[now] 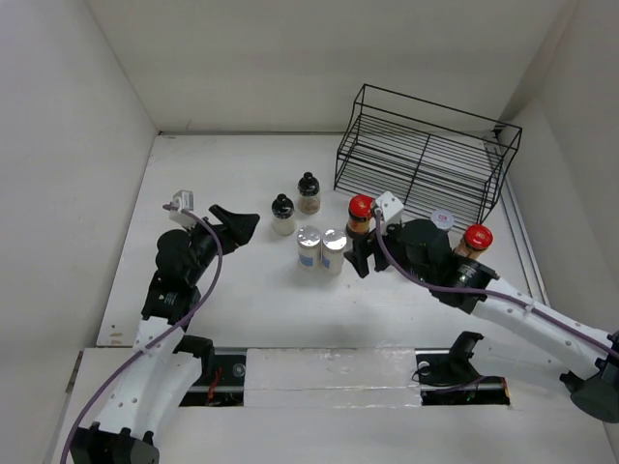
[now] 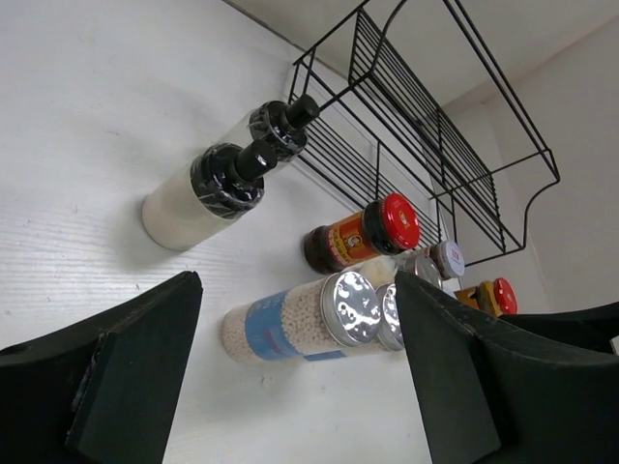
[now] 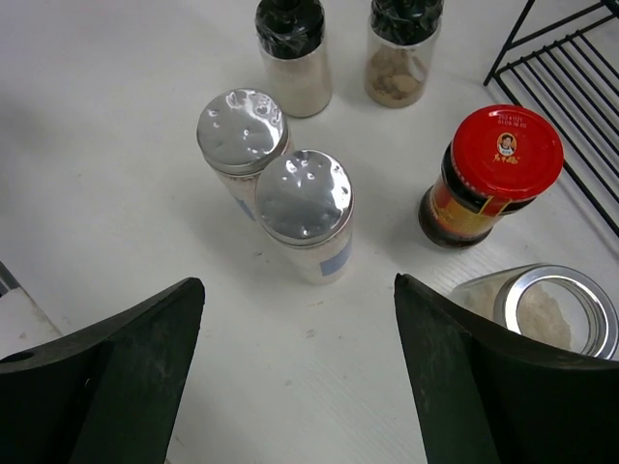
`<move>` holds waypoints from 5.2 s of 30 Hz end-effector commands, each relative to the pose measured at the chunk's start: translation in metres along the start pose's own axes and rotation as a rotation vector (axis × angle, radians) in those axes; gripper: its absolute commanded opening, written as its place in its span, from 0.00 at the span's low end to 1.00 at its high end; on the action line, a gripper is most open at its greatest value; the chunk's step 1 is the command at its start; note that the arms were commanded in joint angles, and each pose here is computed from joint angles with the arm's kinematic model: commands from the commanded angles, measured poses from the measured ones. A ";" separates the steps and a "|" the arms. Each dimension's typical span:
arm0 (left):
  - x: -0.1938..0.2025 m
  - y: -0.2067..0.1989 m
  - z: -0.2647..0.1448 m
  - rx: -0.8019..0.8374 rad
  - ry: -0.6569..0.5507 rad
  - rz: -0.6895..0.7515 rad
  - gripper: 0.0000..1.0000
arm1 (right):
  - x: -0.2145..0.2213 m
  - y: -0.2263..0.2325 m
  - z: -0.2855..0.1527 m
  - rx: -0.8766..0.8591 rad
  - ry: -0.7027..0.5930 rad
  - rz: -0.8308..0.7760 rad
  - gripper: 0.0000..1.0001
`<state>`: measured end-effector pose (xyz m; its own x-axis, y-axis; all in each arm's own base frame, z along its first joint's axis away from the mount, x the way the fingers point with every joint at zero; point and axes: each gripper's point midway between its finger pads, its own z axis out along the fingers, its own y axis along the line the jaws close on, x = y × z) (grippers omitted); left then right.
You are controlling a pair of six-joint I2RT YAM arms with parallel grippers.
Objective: Organize the condiment bottles
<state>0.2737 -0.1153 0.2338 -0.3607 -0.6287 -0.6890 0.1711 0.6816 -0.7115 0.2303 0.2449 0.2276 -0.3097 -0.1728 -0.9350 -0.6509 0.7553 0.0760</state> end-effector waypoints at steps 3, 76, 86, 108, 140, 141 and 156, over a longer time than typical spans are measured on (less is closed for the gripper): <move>-0.019 -0.027 -0.004 0.089 -0.037 0.049 0.78 | 0.000 0.000 0.001 0.007 -0.024 -0.002 0.85; -0.062 -0.004 -0.031 -0.213 -0.019 0.380 0.73 | -0.262 -0.091 0.012 0.185 -0.447 -0.073 0.40; -0.056 -0.010 -0.028 -0.171 0.008 0.378 0.73 | -0.344 -0.217 0.053 0.383 -0.513 -0.053 0.40; -0.055 -0.005 -0.024 -0.189 0.016 0.376 0.73 | -0.328 -0.307 0.113 0.534 -0.524 -0.017 0.43; -0.054 -0.003 -0.023 -0.194 0.024 0.375 0.73 | -0.234 -0.312 0.203 0.363 -0.322 0.098 0.63; -0.055 -0.005 -0.024 -0.190 0.016 0.376 0.73 | -0.233 -0.311 0.206 0.351 -0.322 0.096 0.66; -0.057 -0.004 -0.025 -0.197 0.011 0.376 0.73 | -0.300 -0.283 0.126 0.353 -0.453 0.075 0.92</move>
<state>0.2691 -0.0747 0.2672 -0.3598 -0.3182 -0.8771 0.1008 0.9213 -0.3755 0.6296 0.1739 0.3670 -0.1072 0.0776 -0.9912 -0.3243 0.9397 0.1087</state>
